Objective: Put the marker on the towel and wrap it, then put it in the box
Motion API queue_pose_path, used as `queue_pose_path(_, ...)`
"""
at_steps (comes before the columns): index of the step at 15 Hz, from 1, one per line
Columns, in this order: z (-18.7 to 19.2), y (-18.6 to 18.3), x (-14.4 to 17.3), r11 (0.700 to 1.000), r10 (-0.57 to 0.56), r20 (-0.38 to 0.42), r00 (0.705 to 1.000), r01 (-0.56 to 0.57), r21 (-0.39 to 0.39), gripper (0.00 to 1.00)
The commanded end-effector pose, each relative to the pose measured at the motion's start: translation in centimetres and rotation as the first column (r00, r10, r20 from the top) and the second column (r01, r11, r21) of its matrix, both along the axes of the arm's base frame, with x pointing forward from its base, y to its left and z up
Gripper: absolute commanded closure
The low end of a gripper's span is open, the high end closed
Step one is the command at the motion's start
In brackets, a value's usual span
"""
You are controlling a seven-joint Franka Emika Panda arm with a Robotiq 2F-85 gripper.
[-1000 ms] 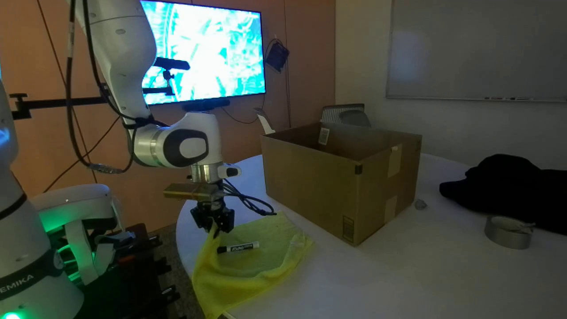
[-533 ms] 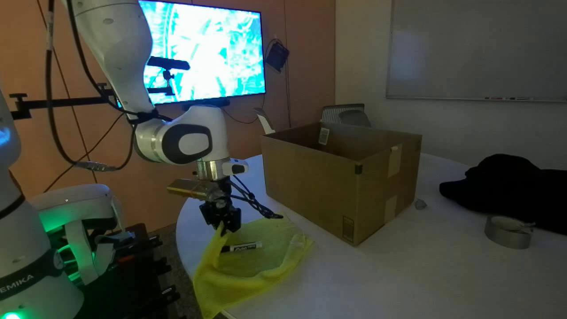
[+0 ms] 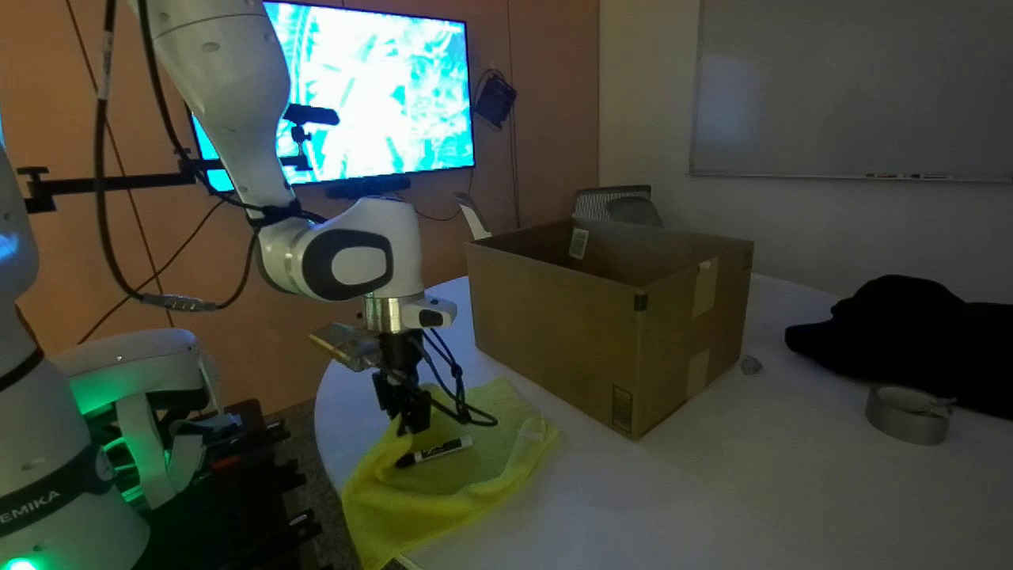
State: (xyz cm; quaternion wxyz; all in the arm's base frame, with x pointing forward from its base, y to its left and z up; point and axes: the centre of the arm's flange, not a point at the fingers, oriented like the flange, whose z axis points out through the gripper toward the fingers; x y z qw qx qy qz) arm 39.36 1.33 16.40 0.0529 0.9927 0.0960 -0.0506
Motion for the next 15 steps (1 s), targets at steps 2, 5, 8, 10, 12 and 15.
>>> queue_pose_path(2,-2.7,-1.4,3.3,0.974,-0.224,-0.071,0.972,0.221,-0.047,0.81)
queue_pose_path(5,-3.4,-1.5,3.6,0.961,-0.278,-0.082,0.957,0.277,-0.017,0.53)
queue_pose_path(8,-2.1,-1.8,4.4,0.958,-0.285,-0.057,0.957,0.287,0.025,0.30)
queue_pose_path(10,-1.0,-2.5,5.5,0.960,-0.280,-0.022,0.960,0.281,0.012,0.15)
queue_pose_path(12,0.0,-3.7,7.5,0.962,-0.271,0.020,0.962,0.272,-0.012,0.00)
queue_pose_path(15,1.6,-6.3,11.0,0.971,-0.234,0.091,0.968,0.237,-0.024,0.00)
